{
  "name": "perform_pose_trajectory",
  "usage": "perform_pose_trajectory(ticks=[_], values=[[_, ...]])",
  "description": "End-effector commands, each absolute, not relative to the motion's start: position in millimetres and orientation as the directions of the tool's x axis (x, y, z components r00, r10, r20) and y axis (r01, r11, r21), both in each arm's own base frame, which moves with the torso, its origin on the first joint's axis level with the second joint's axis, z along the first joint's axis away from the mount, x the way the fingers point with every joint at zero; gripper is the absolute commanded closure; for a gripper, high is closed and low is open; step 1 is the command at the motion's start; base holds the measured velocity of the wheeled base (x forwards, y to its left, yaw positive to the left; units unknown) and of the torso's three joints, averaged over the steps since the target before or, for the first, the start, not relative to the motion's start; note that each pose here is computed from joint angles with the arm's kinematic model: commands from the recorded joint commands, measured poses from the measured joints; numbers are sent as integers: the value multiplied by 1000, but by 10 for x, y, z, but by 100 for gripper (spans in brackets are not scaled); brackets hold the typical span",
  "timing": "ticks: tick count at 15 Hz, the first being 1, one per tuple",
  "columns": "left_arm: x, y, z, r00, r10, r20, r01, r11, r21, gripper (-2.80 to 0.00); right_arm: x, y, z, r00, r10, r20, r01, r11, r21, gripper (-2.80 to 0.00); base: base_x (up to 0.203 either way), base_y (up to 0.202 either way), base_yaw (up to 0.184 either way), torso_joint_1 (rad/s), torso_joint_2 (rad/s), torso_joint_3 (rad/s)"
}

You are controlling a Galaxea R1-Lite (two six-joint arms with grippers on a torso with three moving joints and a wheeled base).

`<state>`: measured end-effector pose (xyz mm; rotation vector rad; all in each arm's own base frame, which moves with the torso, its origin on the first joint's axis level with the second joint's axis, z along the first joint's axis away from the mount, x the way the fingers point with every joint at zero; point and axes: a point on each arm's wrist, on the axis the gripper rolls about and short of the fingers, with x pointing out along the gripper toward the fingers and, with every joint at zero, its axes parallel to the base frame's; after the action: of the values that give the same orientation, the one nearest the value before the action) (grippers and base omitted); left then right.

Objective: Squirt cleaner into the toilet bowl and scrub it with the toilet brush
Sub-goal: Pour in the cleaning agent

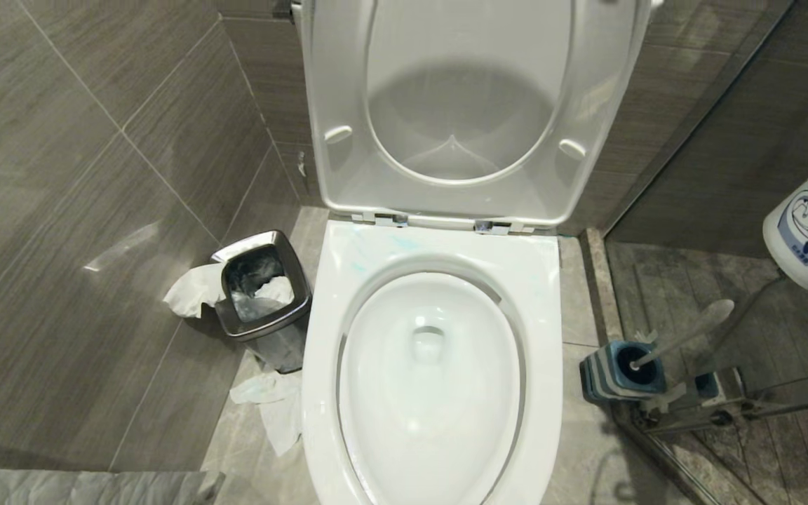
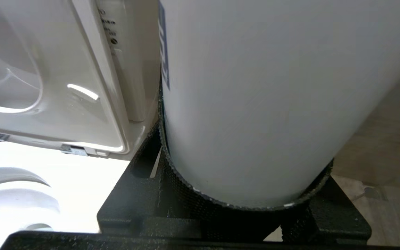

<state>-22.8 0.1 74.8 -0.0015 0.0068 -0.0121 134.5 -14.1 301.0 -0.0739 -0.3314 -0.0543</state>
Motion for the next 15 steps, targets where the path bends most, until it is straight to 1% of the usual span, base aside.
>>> perform_pose_trajectory(ticks=[1,7,10,15], values=[[-227,1,747,1000,-12,-9,12,1000,-2,0,1355,-141,2983,947,-40,319,67,995,-75,0,0,0,0,2,2,203],[-227,1,749,1000,-12,-8,12,1000,-2,0,1350,-137,2937,953,-41,300,66,995,-74,0,0,0,0,2,0,179],[-227,1,749,1000,-12,-8,12,1000,-3,0,1327,-126,2938,963,-35,267,57,996,-74,0,0,0,0,6,1,30],[-227,1,749,1000,-12,-8,12,1000,-2,0,1446,85,2925,985,43,165,-31,997,-76,0,0,0,0,0,0,0]])
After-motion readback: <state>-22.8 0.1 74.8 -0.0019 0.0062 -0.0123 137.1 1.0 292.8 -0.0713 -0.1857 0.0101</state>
